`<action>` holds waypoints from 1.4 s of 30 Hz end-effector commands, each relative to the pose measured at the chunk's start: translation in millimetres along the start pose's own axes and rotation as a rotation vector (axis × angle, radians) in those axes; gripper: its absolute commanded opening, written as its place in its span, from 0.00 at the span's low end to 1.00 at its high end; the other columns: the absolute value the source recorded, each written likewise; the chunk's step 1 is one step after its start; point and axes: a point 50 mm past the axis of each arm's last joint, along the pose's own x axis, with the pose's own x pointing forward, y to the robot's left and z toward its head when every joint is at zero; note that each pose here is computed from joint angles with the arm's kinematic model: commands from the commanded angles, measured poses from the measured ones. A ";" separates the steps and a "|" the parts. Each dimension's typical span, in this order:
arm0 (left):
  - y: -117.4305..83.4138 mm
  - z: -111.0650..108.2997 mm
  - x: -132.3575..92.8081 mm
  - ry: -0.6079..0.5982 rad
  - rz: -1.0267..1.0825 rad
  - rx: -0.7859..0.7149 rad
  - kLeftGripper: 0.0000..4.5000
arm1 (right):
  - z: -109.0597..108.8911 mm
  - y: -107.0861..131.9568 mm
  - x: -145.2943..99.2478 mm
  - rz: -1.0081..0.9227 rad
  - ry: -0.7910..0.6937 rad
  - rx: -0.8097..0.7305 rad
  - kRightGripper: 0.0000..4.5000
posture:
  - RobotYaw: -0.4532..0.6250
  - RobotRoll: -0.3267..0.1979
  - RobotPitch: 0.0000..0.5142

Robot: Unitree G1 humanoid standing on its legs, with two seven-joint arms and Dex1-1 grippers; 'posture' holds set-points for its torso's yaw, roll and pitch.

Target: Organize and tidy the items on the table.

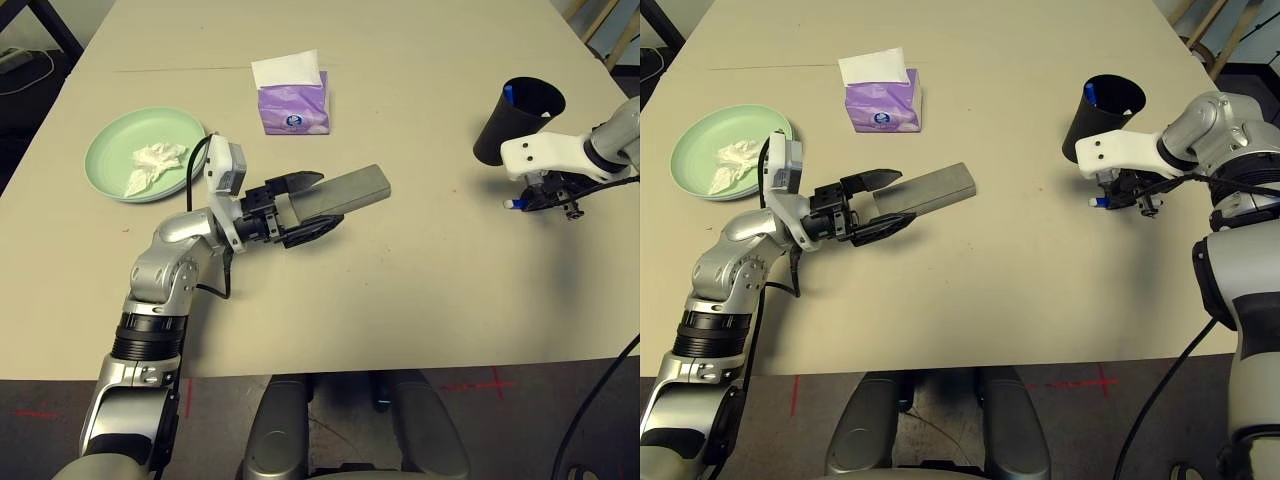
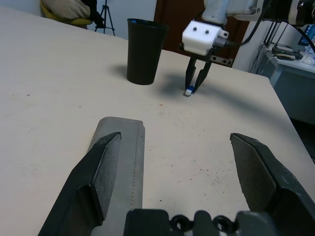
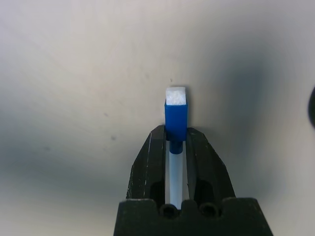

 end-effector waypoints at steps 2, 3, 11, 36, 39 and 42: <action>1.4 0.2 3.1 -0.002 -0.027 0.008 1.00 | 1.3 0.7 -14.0 0.011 -0.150 0.075 0.09 | 0.58 0.62 0.50; 2.0 0.2 3.6 -0.003 -0.029 0.009 1.00 | 1.4 0.8 -15.0 0.010 -0.170 0.084 0.09 | 0.58 0.62 0.49; 7.5 2.2 9.3 -0.009 -0.049 0.024 1.00 | -0.5 3.4 -22.4 -0.060 -0.357 0.154 0.09 | 0.55 0.62 0.43; 26.9 3.2 10.2 0.049 -0.034 0.115 1.00 | 64.4 39.2 -20.3 -0.178 -1.243 0.428 0.09 | 0.51 0.62 0.31; 28.7 3.2 9.1 0.059 -0.033 0.122 1.00 | 67.6 38.5 -20.8 -0.222 -1.266 0.437 0.09 | 0.51 0.62 0.31; 31.3 2.1 7.5 0.084 -0.023 0.138 1.00 | 69.6 33.9 -24.2 -0.290 -1.299 0.445 0.09 | 0.51 0.62 0.30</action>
